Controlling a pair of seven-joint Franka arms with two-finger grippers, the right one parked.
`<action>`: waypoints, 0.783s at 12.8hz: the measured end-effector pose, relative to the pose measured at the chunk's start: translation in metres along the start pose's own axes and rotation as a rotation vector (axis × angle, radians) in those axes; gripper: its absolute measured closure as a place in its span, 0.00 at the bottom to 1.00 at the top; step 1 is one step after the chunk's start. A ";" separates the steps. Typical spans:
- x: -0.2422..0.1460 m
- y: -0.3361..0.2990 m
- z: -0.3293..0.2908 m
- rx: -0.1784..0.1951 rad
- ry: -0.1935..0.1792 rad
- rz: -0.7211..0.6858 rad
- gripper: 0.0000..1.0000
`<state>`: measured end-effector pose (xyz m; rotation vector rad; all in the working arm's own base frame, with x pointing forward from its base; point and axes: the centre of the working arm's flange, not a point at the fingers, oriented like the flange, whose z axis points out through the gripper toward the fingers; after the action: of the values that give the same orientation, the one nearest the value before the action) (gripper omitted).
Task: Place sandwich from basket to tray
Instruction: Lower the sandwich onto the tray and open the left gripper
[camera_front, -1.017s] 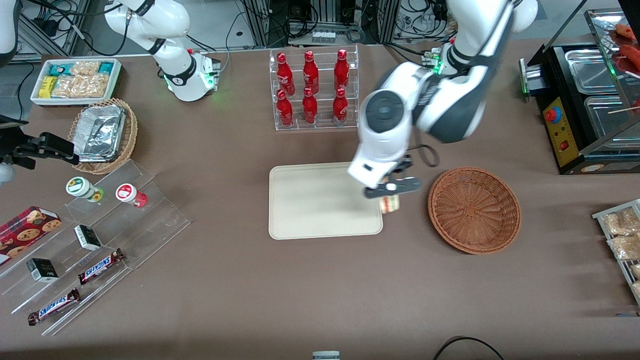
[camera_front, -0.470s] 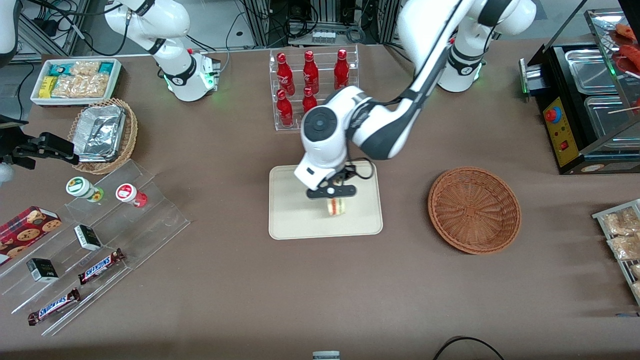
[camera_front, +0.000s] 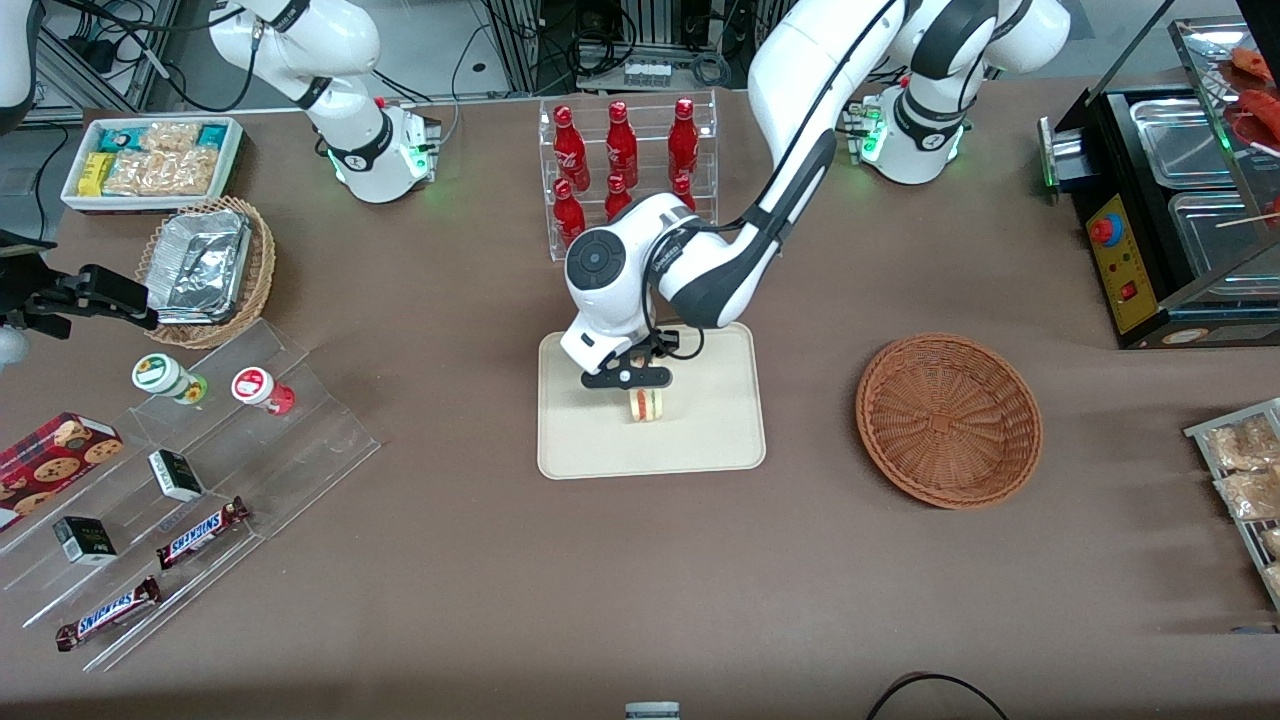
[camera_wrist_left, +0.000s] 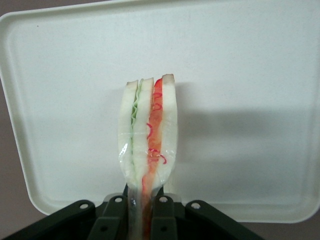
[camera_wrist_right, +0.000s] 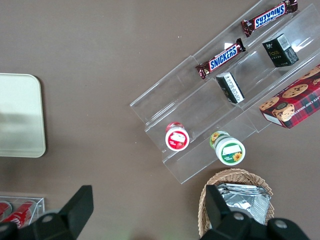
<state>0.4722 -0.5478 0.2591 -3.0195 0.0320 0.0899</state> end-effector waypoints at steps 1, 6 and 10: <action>-0.001 0.003 0.006 0.003 0.009 0.008 0.85; -0.001 0.009 0.027 0.002 0.013 0.017 0.85; 0.000 0.010 0.025 -0.005 0.020 0.015 0.65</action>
<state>0.4708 -0.5545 0.2330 -3.0257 0.0556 0.0610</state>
